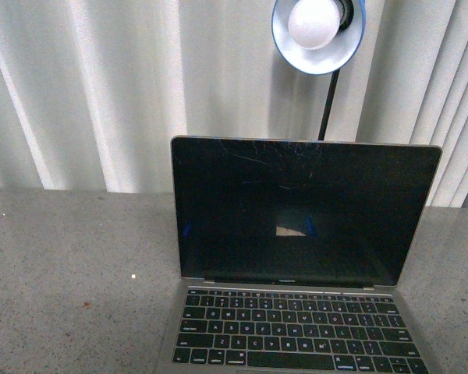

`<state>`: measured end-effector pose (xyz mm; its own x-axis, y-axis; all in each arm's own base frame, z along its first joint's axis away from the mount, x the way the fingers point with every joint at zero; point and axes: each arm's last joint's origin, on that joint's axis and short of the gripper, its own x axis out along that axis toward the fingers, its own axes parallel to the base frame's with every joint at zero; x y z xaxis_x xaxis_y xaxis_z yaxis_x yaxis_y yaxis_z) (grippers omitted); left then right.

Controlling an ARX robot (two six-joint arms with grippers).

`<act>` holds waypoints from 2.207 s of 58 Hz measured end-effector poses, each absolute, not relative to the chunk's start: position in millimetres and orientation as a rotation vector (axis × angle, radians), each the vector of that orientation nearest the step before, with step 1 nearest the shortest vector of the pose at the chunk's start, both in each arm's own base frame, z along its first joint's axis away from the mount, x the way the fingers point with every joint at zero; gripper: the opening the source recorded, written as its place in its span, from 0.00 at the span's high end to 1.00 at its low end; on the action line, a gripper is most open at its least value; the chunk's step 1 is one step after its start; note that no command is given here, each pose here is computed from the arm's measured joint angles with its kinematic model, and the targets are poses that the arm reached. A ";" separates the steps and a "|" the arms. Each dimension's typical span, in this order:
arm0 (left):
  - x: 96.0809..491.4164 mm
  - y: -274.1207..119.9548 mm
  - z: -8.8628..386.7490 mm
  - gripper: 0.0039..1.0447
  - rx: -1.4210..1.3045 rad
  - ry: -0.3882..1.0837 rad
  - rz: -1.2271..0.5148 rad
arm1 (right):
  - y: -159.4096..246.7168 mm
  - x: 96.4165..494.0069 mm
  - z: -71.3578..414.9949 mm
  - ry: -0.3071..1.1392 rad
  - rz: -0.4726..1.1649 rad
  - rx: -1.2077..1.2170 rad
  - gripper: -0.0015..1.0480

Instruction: Close laptop

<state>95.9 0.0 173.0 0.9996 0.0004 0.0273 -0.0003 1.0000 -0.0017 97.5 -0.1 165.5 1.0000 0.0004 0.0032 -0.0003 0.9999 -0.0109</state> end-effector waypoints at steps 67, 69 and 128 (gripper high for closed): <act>95.9 0.0 173.0 0.06 -0.002 -0.027 0.000 | -0.1 97.5 165.5 -0.003 0.000 -0.011 0.07; 95.9 0.0 173.0 0.06 -0.002 -0.027 0.000 | -0.1 97.5 165.5 -0.003 0.000 -0.011 0.07; 296.2 2.5 221.3 0.06 0.078 0.173 0.012 | -78.8 287.6 226.9 0.083 0.021 -0.200 0.07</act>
